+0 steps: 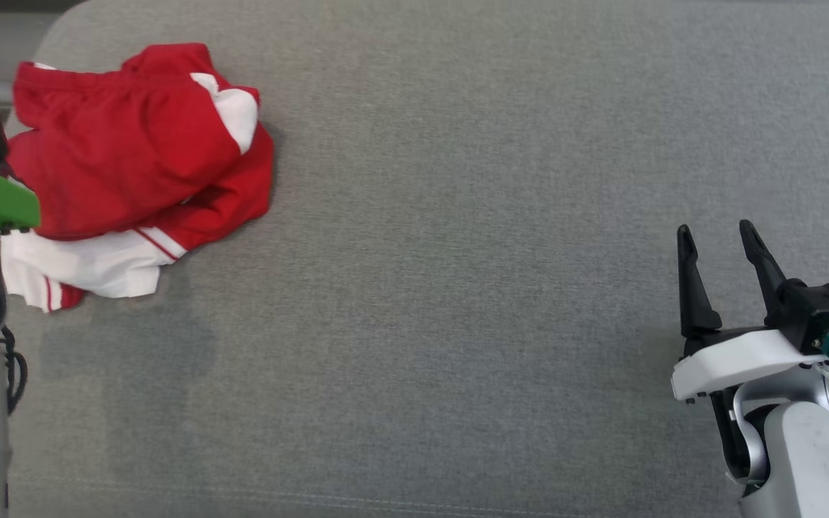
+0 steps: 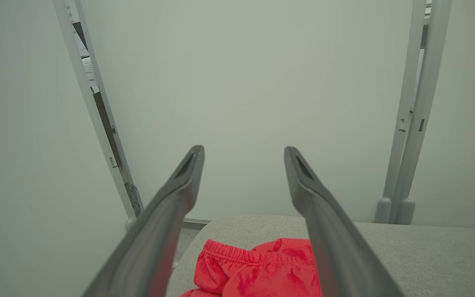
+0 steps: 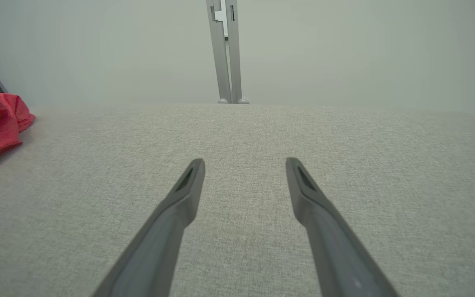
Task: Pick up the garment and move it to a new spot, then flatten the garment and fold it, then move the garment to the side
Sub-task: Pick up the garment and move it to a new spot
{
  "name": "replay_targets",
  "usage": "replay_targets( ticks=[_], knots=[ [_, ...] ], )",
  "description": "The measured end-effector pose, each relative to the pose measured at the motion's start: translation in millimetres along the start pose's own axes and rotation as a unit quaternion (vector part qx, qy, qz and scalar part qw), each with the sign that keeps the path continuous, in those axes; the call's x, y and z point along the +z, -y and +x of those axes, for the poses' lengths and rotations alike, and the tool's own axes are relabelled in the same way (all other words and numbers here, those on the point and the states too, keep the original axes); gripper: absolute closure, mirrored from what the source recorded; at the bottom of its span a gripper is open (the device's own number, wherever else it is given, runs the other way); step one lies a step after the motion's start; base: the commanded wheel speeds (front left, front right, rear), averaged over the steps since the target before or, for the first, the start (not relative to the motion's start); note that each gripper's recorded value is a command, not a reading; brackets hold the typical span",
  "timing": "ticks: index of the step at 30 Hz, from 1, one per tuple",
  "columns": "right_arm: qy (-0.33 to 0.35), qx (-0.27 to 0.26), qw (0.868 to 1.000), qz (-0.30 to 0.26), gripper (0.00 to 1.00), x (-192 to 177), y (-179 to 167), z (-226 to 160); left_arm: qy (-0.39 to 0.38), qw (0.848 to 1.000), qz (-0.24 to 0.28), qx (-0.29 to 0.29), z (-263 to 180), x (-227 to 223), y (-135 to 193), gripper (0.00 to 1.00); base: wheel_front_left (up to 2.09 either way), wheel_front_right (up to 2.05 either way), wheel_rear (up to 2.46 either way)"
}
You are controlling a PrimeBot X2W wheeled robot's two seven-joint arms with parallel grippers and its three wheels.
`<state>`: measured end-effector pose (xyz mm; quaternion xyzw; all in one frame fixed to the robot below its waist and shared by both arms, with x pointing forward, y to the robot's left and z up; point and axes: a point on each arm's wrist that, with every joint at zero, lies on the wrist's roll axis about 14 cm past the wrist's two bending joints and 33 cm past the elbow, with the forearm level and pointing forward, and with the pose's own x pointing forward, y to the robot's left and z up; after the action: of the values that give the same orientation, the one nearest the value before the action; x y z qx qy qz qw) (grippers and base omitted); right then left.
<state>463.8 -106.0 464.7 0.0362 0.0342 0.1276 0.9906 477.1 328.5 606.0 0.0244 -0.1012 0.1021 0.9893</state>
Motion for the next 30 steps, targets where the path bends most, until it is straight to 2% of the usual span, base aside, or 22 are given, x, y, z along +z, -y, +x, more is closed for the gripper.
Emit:
replay_targets(
  ticks=[6, 10, 17, 24, 26, 27, 28, 29, 30],
  knots=[
    [-0.02, -0.045, 0.999, -0.002, 0.0, -19.0, 34.0, -9.5, -0.064, 0.998, -0.011, -0.024, 37.0, -48.8, 18.2, 0.0, 0.0, 0.0, 0.0],
    [-0.036, -0.075, 0.997, -0.006, 0.0, -30.7, 55.2, -18.7, -0.154, 0.987, -0.026, -0.027, 40.3, -110.6, 24.2, 0.0, 0.0, 0.0, 0.0],
    [-0.048, -0.092, 0.995, -0.01, 0.0, -39.7, 68.3, -23.2, -0.303, 0.952, -0.039, -0.03, 12.1, -189.7, 31.3, 0.0, 0.0, 0.0, 0.0],
    [-0.051, -0.093, 0.994, -0.013, 0.0, -41.7, 69.8, -20.1, -0.408, 0.911, -0.063, -0.017, -21.6, -237.6, 30.8, 0.0, 0.0, 0.0, 0.0],
    [-0.052, -0.093, 0.994, -0.013, 0.0, -41.9, 70.0, -20.5, -0.416, 0.907, -0.066, -0.016, -23.9, -241.7, 31.7, 0.0, 0.0, 0.0, 0.0],
    [-0.052, -0.093, 0.994, -0.013, 0.0, -41.7, 69.9, -20.8, -0.418, 0.906, -0.066, -0.015, -24.4, -243.1, 31.8, 0.51, 0.0, 0.0, 0.0],
    [-0.051, -0.093, 0.994, -0.013, 0.0, -41.5, 70.0, -21.1, -0.414, 0.908, -0.068, -0.013, -23.5, -242.9, 31.4, 0.83, 0.0, 0.0, 0.0],
    [-0.051, -0.094, 0.994, -0.013, 0.0, -41.3, 70.4, -21.5, -0.408, 0.91, -0.07, -0.011, -22.5, -242.1, 31.1, 1.0, 0.0, 0.0, 0.0],
    [-0.051, -0.094, 0.994, -0.013, 0.0, -40.9, 70.8, -21.9, -0.404, 0.912, -0.069, -0.012, -21.8, -241.3, 30.7, 1.0, 0.0, 0.0, 0.0]
  ],
)
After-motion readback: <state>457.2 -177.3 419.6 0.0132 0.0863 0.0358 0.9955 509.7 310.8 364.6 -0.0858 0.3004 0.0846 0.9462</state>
